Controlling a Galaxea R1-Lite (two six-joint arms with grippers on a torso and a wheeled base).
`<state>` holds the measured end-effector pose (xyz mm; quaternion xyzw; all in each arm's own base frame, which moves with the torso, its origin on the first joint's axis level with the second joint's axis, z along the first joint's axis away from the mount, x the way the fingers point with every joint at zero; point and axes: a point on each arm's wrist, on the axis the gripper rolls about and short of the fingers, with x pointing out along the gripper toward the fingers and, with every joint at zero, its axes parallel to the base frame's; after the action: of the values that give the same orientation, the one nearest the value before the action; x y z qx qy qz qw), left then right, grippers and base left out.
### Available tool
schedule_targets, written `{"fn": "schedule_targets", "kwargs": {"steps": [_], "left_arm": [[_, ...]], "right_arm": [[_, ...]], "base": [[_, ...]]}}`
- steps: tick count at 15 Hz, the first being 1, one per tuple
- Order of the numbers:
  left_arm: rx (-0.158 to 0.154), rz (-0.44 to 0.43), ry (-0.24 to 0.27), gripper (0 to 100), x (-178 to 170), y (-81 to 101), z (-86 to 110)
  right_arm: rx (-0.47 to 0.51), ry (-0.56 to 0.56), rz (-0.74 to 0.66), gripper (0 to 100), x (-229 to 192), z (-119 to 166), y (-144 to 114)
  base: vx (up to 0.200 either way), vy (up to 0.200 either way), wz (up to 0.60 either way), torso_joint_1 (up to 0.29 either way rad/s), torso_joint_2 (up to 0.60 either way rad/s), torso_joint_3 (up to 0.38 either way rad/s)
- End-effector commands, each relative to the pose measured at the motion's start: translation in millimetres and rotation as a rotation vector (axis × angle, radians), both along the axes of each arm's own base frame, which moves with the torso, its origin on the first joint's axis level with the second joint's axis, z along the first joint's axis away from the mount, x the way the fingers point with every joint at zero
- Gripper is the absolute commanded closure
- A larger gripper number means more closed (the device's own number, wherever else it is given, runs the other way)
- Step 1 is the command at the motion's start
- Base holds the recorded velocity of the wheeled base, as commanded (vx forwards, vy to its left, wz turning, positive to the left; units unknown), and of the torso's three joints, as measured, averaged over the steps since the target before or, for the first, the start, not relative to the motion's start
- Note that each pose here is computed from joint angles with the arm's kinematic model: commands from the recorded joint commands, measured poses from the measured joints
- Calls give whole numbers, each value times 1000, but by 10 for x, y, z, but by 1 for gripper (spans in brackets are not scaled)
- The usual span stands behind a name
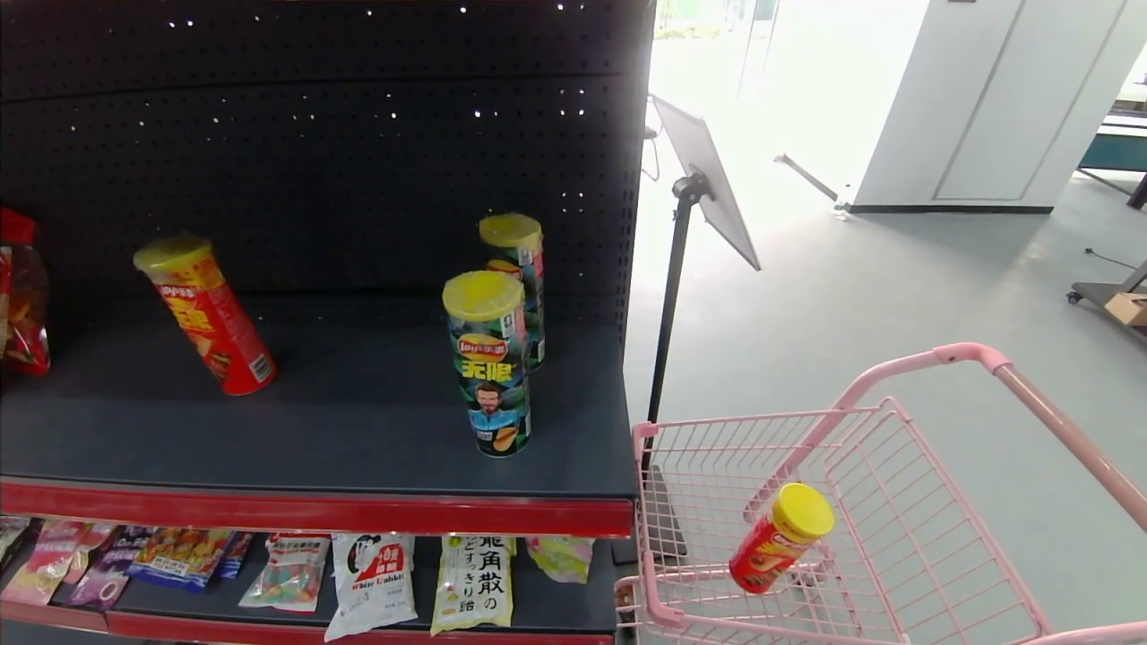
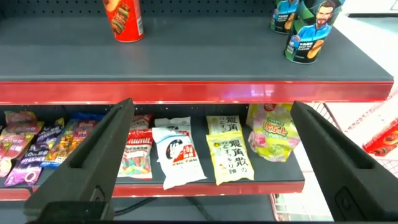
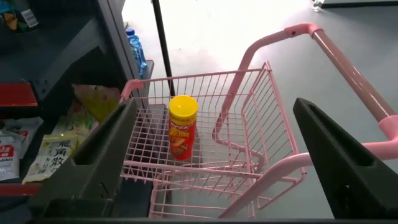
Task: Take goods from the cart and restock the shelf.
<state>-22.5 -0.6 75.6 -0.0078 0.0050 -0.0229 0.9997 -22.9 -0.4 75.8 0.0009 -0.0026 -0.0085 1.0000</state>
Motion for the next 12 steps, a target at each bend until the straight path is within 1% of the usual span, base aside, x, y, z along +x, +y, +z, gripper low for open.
{"fn": "schedule_targets", "kwargs": {"steps": [1,9,12], "left_arm": [[0,1,1,0,1,0,0],[0,0,1,0,1,0,0],[0,0,1,0,1,0,0]], "right_arm": [[0,1,0,0,1,1,0],[1,0,5,0,1,1,1],[1,0,5,0,1,1,1]], "base": [[0,0,0,0,0,0],[0,0,0,0,0,0],[0,0,0,-108,255,136]]}}
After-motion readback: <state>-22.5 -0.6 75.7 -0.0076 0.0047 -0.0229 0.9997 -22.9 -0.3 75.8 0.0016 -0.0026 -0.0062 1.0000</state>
